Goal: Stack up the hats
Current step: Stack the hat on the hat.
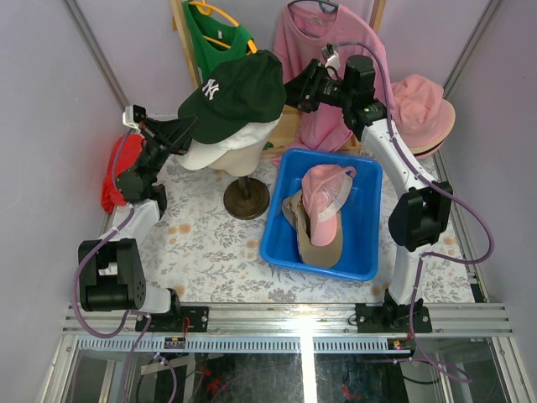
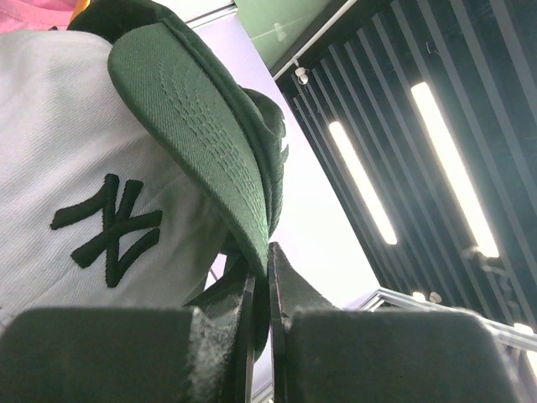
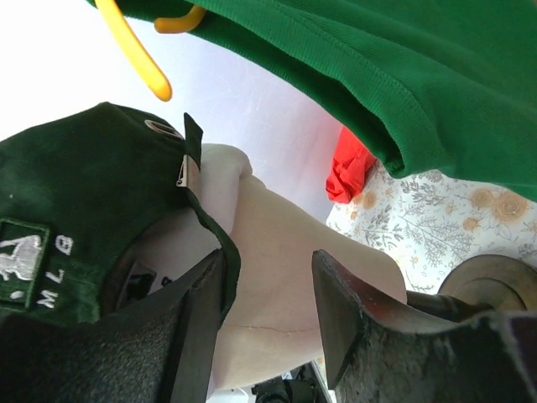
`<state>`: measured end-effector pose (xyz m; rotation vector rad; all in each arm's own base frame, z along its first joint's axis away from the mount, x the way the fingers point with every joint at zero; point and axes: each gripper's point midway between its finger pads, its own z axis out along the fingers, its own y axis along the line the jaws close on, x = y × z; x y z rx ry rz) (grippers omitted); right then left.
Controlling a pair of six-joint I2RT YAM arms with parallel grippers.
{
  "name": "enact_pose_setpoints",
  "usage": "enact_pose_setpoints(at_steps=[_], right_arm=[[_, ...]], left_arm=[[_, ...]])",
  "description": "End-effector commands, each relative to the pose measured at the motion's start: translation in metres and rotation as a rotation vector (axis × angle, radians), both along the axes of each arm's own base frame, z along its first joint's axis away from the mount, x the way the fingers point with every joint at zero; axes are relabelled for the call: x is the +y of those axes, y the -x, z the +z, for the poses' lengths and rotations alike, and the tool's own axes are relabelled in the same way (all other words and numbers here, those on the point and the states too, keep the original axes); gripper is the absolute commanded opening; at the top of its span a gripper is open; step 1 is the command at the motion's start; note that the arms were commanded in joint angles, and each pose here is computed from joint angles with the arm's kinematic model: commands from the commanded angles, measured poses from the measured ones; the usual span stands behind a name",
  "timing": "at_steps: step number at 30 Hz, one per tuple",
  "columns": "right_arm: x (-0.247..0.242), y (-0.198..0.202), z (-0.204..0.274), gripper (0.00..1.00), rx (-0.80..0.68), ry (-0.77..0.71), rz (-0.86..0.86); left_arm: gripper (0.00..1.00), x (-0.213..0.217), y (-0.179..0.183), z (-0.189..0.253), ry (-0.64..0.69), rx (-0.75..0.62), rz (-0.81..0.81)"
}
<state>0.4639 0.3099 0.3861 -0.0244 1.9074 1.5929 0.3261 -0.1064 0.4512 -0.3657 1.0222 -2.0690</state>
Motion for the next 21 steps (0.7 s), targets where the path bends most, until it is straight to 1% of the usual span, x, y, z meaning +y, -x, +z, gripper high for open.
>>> enact_pose_setpoints(at_steps=[1,7,10,14,21], right_arm=[[0.002,0.030,0.051,0.52,-0.107,-0.120,0.083],[0.002,0.037,0.068,0.52,-0.128,-0.177,0.113],[0.003,0.039,0.073,0.50,-0.125,-0.199,0.126],[0.006,0.040,0.069,0.43,-0.101,-0.201,0.153],[0.014,0.046,0.056,0.24,-0.066,-0.170,0.175]], left_arm=[[0.00,0.008,0.023,0.028,0.208,0.114,-0.263],[0.00,0.007,0.023,0.027,0.201,0.113,-0.264],[0.00,0.006,0.023,0.027,0.200,0.114,-0.263],[0.00,0.005,0.023,0.026,0.200,0.115,-0.265],[0.00,0.002,0.021,0.029,0.205,0.111,-0.277]])
